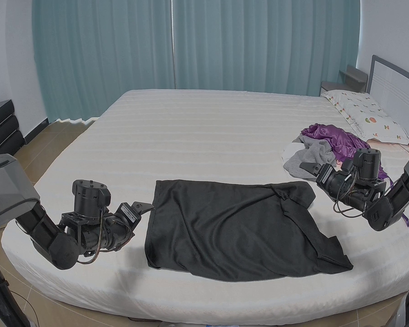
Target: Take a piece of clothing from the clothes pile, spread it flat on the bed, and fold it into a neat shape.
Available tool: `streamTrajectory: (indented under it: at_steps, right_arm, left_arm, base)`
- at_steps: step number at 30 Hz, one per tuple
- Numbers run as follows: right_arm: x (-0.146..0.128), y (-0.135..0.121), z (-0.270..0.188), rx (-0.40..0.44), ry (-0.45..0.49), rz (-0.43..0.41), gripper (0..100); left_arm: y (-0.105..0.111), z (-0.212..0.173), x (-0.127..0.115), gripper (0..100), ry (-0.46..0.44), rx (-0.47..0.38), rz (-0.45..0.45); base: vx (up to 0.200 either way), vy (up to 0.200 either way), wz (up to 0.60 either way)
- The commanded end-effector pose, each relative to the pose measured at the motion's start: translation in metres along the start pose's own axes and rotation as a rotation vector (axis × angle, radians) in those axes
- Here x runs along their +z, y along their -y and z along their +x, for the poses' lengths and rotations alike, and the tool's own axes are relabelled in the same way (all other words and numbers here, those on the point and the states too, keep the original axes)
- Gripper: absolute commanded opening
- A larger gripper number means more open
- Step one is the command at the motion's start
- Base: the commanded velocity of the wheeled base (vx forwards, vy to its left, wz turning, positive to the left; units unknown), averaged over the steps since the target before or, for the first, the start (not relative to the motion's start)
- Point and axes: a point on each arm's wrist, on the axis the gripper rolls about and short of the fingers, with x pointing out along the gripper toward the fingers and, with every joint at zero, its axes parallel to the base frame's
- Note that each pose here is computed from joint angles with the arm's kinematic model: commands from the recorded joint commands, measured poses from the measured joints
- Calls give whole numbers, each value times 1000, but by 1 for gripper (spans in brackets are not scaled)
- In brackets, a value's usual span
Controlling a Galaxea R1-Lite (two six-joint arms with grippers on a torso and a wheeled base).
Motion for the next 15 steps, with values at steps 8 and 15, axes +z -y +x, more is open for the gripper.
streamTrajectory:
  at_steps: [8,15]
  right_arm:
    - [-18,-4,-24,-12,-59,-7,100]
    - [-35,-6,-32,-19,-108,-21,100]
  left_arm:
    - [-11,-8,-8,100,-3,-5,-13]
    - [-15,-10,-11,100,-4,-2,-11]
  base:
    - [0,0,0]
    - [0,0,0]
